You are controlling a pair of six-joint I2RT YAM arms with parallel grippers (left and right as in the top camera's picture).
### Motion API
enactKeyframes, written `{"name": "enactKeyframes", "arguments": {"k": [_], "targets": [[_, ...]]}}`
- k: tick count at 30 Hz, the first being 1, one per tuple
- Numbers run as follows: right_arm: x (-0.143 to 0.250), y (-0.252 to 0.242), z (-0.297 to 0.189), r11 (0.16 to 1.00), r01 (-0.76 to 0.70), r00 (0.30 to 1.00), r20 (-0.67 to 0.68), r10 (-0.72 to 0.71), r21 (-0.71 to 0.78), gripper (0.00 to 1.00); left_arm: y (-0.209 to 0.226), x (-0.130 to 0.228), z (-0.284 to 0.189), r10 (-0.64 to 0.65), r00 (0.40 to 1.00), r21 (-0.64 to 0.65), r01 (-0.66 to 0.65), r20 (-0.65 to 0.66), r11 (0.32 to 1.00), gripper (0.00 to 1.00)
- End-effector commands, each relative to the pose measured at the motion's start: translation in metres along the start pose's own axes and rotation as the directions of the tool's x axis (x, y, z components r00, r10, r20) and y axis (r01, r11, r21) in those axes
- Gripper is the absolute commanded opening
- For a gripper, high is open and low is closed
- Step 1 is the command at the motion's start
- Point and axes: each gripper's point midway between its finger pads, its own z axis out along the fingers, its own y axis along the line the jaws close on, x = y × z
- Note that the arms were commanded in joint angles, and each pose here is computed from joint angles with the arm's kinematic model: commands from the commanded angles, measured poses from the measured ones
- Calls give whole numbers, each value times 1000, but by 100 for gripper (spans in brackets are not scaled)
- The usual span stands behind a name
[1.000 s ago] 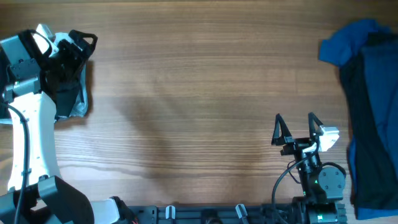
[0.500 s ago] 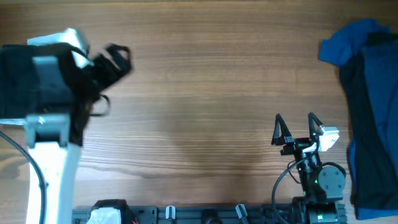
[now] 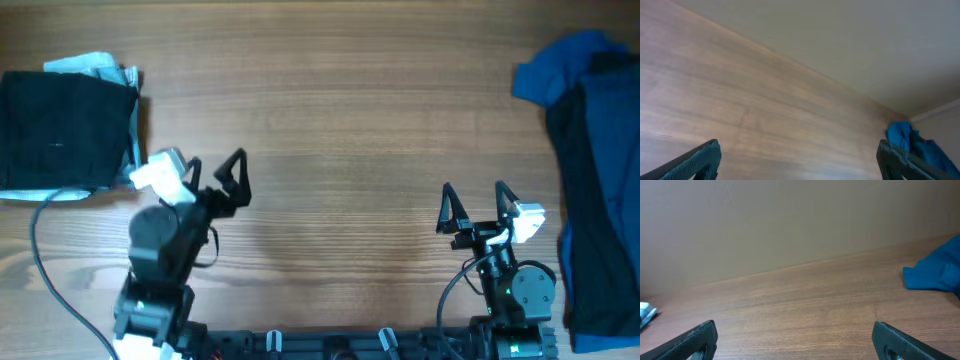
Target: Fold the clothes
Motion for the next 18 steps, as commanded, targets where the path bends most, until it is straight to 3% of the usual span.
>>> {"name": "enactKeyframes", "arguments": {"k": [1,13,18], "targets": [[0,3,0,1000,11,1000,0,-11,-13,100,19,25,-9,8,1000,-9,-8,15,1000,100],[0,3,0,1000,11,1000,0,-11,-13,100,41,55,-24,11,997,19,-12,79,1000,100],[0,3,0,1000,11,1000,0,-11,-13,100,56,67,-27,12,999,-43,-10,51,999,100]]}}
